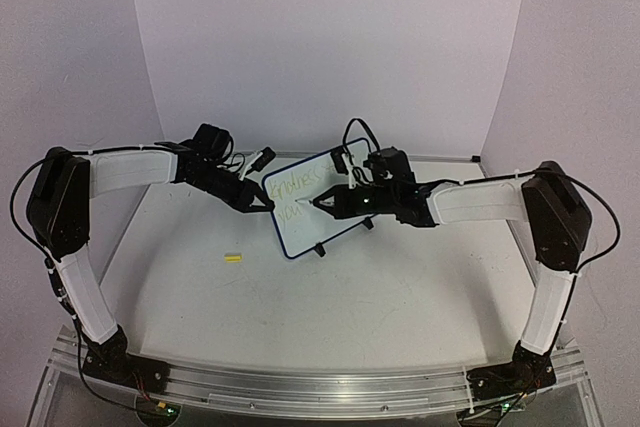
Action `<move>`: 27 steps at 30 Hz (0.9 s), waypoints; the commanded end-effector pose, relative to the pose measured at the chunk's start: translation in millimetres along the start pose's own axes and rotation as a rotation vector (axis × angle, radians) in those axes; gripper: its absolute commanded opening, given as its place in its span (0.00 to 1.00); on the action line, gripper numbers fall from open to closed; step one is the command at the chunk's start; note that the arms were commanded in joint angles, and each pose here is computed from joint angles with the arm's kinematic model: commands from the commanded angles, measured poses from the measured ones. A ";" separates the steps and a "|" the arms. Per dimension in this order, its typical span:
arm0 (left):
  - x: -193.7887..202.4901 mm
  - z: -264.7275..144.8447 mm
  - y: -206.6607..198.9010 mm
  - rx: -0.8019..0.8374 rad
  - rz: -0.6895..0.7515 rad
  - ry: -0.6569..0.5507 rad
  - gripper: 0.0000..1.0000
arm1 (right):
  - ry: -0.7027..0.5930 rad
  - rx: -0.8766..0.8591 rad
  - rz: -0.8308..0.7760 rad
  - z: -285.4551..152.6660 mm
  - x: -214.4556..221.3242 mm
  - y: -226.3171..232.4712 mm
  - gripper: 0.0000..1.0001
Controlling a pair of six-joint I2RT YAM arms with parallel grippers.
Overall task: Write a sentence on the whiteboard
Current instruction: Write on the whiteboard with the whiteboard marker without the cap.
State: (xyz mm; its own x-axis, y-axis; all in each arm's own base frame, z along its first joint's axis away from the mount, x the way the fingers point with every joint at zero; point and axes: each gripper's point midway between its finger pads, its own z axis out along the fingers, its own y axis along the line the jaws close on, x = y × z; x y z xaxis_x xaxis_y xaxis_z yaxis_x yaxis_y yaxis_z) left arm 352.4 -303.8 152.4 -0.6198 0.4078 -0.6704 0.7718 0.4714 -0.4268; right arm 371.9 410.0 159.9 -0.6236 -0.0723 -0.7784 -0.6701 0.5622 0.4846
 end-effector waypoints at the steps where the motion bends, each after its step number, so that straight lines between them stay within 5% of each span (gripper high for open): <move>1: -16.3 -3.8 -2.6 -0.002 0.029 -0.023 0.00 | -0.017 0.001 -0.011 5.7 -7.3 1.7 0.00; 27: -17.5 -5.1 -3.5 -0.003 0.031 -0.027 0.00 | -0.048 0.139 0.020 -11.3 -1.4 -20.7 0.00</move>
State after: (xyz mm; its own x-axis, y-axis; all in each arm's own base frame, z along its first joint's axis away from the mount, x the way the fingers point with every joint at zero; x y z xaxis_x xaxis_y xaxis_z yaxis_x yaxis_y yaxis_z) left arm 353.3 -302.9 152.2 -0.6340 0.3982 -0.6629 0.7595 0.4820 -0.4368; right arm 374.3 402.9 149.4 -0.6300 -0.0588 -0.7743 -0.6310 0.6201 0.4663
